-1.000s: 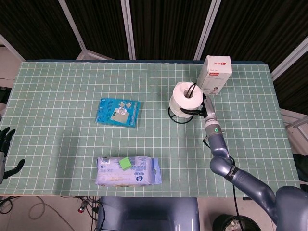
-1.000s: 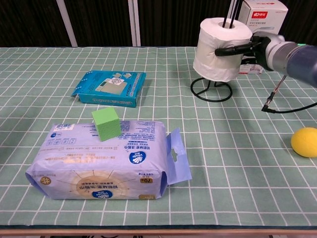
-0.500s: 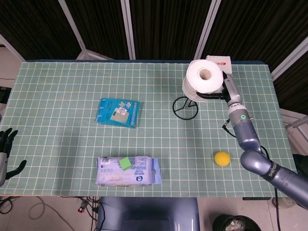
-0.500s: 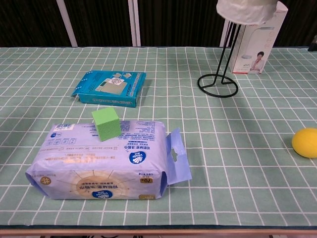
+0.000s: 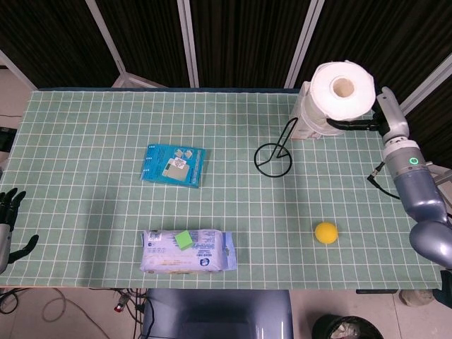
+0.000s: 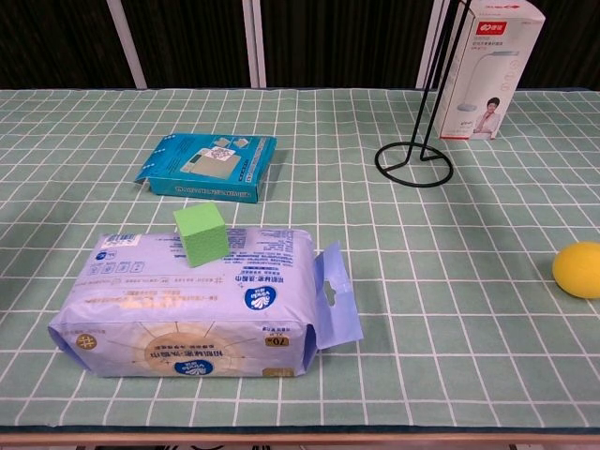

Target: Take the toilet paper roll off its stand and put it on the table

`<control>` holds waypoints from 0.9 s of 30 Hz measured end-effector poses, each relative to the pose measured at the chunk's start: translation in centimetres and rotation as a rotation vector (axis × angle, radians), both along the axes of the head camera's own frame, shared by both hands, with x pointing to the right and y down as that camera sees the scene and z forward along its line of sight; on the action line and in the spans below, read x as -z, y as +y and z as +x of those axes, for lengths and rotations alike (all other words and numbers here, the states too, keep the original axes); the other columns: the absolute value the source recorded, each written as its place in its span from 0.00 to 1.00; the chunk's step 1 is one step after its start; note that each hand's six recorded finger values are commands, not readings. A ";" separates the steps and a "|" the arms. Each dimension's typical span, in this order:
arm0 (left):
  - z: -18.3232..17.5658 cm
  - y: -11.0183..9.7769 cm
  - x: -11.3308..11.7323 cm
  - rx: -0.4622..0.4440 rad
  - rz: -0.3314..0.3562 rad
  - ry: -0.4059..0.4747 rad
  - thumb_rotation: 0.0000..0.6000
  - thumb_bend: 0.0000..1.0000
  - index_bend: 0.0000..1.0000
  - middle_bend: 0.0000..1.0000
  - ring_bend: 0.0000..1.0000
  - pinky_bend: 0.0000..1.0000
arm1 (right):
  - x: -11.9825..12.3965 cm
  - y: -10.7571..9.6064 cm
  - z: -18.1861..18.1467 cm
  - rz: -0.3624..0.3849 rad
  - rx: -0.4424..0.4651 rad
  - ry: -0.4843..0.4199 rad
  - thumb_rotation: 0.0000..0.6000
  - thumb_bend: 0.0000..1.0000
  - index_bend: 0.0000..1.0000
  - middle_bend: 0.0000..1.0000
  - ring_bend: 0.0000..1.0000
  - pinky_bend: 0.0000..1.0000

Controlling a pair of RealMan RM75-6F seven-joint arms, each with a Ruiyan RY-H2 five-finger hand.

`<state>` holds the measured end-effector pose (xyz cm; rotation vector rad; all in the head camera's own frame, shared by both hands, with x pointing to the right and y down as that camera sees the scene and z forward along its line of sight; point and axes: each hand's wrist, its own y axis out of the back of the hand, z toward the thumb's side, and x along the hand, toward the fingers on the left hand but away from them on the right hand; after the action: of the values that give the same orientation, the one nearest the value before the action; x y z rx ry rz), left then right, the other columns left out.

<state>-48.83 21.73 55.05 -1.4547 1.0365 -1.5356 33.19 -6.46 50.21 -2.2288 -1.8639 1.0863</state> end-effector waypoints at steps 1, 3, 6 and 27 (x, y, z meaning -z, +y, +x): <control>0.0 0.0 0.0 -0.001 -0.001 -0.001 1.00 0.24 0.03 0.00 0.00 0.00 | 0.2 0.1 0.5 -0.002 -0.002 0.010 1.00 0.00 0.43 0.36 0.40 0.30; 0.1 0.0 0.0 -0.003 -0.002 -0.002 1.00 0.24 0.03 0.00 0.00 0.00 | 0.5 0.5 1.5 -0.009 -0.010 0.028 1.00 0.00 0.43 0.36 0.40 0.30; 0.2 0.1 -0.1 -0.007 -0.003 -0.003 1.00 0.24 0.03 0.00 0.00 0.00 | 0.9 1.2 2.8 -0.017 -0.013 0.054 1.00 0.00 0.43 0.36 0.40 0.30; 0.2 0.1 -0.3 -0.011 -0.015 0.001 1.00 0.24 0.03 0.00 0.00 0.00 | -6.5 13.1 4.4 -0.249 0.067 -0.008 1.00 0.00 0.43 0.36 0.40 0.30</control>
<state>-48.62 21.85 55.33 -1.4687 1.0183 -1.5384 37.62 6.63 56.71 -2.4071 -1.7262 1.3669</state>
